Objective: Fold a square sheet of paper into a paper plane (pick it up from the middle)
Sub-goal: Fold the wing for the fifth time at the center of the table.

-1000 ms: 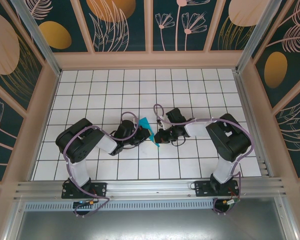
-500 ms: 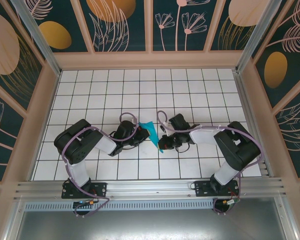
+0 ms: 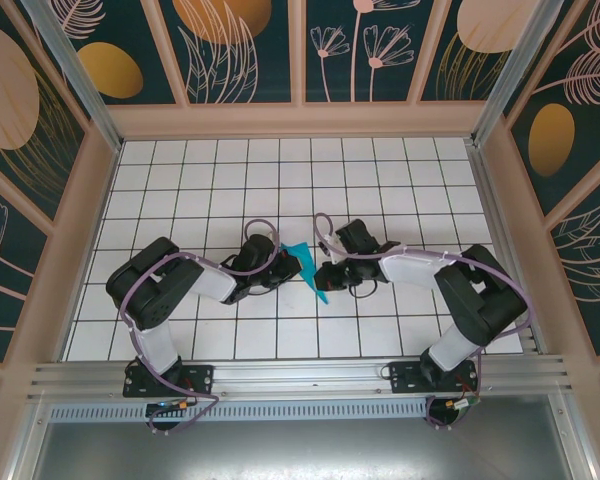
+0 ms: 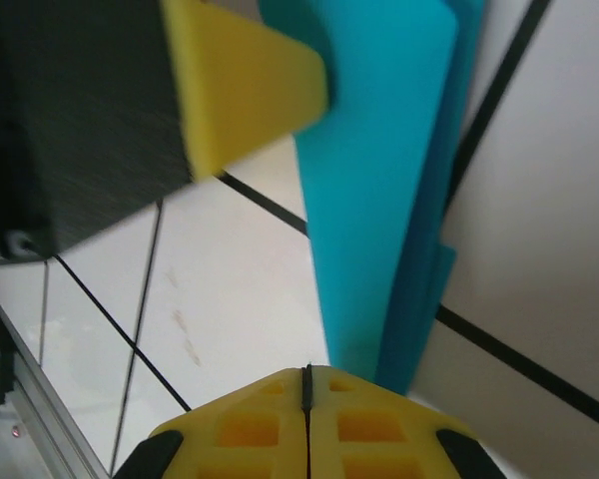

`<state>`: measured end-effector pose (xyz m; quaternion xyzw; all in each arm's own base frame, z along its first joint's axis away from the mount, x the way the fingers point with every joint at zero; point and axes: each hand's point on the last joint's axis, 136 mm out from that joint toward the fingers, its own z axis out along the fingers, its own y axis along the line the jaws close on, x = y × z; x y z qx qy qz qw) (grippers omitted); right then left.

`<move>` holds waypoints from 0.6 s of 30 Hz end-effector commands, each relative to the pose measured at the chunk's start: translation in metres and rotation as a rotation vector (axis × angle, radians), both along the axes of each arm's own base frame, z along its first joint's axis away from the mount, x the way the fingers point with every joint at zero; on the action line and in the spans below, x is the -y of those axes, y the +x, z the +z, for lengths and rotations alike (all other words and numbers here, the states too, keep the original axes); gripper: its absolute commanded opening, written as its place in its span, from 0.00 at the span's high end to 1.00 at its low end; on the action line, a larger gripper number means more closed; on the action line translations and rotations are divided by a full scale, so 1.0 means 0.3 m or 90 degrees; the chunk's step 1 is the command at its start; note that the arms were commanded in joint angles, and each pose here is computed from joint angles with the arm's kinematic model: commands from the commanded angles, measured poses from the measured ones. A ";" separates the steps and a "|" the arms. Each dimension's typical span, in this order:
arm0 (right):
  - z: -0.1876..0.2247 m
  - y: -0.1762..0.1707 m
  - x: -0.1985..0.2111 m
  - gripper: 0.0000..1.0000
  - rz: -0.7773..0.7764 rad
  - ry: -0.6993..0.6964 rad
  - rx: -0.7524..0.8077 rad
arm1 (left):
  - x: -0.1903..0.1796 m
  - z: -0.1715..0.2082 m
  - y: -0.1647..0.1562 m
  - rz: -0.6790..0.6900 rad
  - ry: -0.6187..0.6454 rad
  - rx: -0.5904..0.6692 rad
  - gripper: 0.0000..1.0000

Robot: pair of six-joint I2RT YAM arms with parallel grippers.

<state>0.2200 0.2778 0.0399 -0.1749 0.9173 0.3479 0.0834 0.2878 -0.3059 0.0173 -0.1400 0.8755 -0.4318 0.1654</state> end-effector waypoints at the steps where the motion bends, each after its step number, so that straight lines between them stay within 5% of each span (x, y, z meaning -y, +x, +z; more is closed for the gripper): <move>1: 0.039 0.055 -0.029 0.91 -0.027 0.011 0.022 | -0.055 -0.102 -0.020 0.011 0.071 -0.038 1.00; 18: -0.005 0.199 -0.119 0.90 -0.023 0.003 0.063 | -0.101 -0.014 0.133 0.080 0.092 0.032 1.00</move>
